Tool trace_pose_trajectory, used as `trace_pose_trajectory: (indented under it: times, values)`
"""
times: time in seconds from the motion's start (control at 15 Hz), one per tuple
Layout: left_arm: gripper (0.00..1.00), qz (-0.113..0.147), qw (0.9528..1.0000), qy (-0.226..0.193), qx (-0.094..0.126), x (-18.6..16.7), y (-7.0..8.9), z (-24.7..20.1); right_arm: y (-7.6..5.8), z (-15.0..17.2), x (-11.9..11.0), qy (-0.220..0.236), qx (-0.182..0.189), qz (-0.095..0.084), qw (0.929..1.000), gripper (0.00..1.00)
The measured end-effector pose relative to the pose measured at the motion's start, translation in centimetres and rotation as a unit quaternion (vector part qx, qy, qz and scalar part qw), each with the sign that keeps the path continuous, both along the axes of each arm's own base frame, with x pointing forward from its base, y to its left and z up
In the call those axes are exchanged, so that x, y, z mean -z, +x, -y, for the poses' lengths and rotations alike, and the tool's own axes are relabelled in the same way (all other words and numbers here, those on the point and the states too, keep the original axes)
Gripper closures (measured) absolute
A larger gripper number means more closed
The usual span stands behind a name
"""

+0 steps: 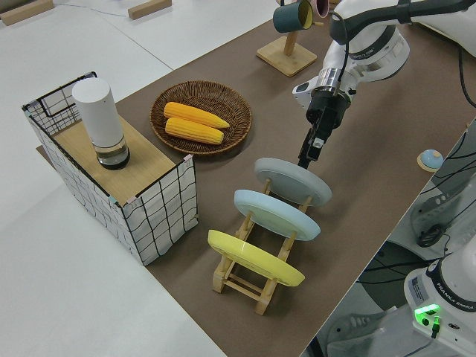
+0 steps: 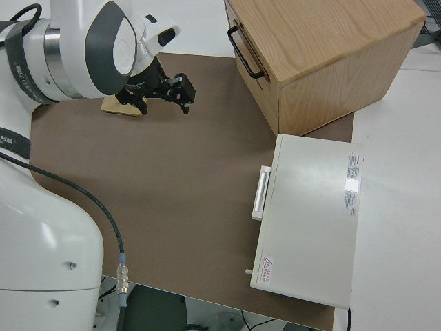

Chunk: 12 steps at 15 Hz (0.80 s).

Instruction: Pick gray plate from table and place it on lower plate rack with left arm

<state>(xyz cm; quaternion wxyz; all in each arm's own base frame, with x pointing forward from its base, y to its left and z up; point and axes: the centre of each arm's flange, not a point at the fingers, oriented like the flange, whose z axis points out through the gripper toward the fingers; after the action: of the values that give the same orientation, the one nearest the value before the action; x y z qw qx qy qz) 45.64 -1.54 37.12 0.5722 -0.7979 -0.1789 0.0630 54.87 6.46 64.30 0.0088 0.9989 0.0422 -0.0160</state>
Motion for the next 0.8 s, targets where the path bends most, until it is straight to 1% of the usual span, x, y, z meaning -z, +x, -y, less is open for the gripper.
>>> trace_pose_trajectory:
  times: [0.13,0.27,0.33,0.4,0.53,0.6,0.67,0.73,0.8]
  values:
    - [0.0,0.001,0.9996,-0.028,0.0,-1.5,0.8,1.0,0.0,0.0,0.0,0.0,0.0,0.0,1.0,0.01]
    - [0.0,0.012,0.9979,-0.063,0.0,-4.1,1.9,2.2,0.0,0.0,0.0,0.0,0.0,0.0,1.0,0.01]
    - [0.0,0.018,0.9969,-0.076,0.004,-5.3,2.3,2.8,0.0,0.0,0.0,0.0,0.0,0.0,1.0,0.01]
    - [0.0,0.024,0.9959,-0.087,0.006,-6.2,2.5,3.4,0.0,0.0,0.0,0.0,0.0,0.0,1.0,0.01]
    - [0.0,0.032,0.9922,-0.121,-0.002,-7.2,2.6,4.7,0.0,0.0,0.0,0.0,0.0,0.0,1.0,0.01]
    - [0.0,0.035,0.9896,-0.139,-0.006,-7.8,2.8,5.2,0.0,0.0,0.0,0.0,0.0,0.0,1.0,0.01]
    - [0.0,0.037,0.9859,-0.163,-0.008,-8.6,3.1,5.7,0.0,0.0,0.0,0.0,0.0,0.0,1.0,0.01]
    - [0.0,0.039,0.9809,-0.19,-0.01,-9.4,3.3,6.3,0.0,0.0,0.0,0.0,0.0,0.0,1.0,0.01]
    - [0.0,0.044,0.9727,-0.227,-0.011,-10.3,3.7,7.2,0.0,0.0,0.0,0.0,0.0,0.0,1.0,0.01]
